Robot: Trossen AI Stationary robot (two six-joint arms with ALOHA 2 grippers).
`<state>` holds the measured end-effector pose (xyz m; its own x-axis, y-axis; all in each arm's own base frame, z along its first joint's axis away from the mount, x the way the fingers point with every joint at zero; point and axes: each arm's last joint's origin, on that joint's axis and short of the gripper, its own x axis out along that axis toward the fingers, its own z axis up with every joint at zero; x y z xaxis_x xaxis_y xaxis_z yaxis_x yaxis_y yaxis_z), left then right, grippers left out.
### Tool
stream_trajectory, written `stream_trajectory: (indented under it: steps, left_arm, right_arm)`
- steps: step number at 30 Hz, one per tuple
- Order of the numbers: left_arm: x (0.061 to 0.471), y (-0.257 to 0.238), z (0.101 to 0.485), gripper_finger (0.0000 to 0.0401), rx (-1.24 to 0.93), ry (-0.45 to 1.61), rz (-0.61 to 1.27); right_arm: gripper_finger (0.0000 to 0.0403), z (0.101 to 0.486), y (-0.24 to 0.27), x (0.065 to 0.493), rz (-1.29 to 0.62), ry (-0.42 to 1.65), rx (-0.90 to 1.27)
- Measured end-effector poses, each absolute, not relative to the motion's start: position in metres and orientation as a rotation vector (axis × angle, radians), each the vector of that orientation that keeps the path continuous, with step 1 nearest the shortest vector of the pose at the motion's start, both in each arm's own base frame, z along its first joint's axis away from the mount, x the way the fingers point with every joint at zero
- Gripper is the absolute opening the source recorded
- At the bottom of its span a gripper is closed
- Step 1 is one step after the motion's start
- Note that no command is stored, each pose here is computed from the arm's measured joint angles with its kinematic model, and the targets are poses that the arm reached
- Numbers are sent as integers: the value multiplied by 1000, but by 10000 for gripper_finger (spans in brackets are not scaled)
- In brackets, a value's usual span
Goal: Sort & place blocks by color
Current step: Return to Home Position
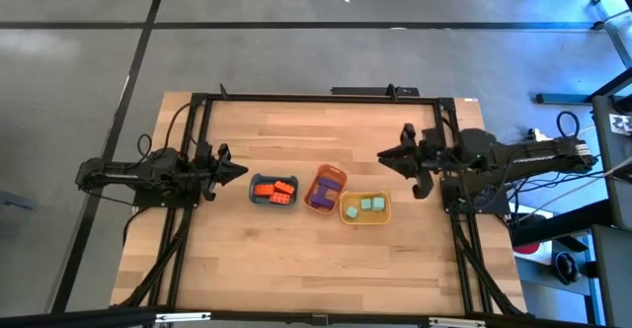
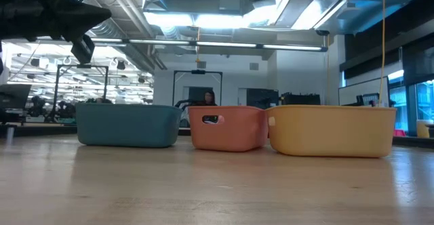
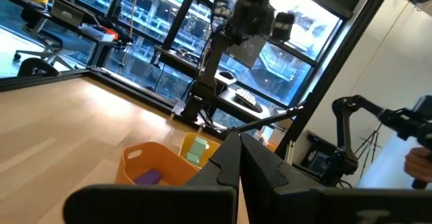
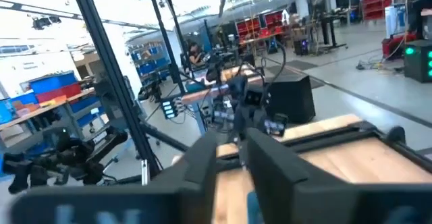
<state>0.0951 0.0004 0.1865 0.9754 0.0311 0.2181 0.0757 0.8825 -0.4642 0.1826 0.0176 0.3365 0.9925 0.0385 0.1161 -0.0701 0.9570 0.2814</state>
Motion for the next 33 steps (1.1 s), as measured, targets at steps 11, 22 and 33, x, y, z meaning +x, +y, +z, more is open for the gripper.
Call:
stream_trajectory:
  steps: [11, 22, 33]
  left_arm:
    - [95, 0, 187, 0, -490, -225, -24]
    - [95, 0, 187, 0, -490, -226, -24]
    - [95, 0, 187, 0, -490, -226, -24]
  right_arm:
    - [3, 268, 12, 132, 76, -156, 404]
    - [1, 241, 8, 110, 34, -242, 416]
    - [0, 209, 7, 110, 21, -254, 497]
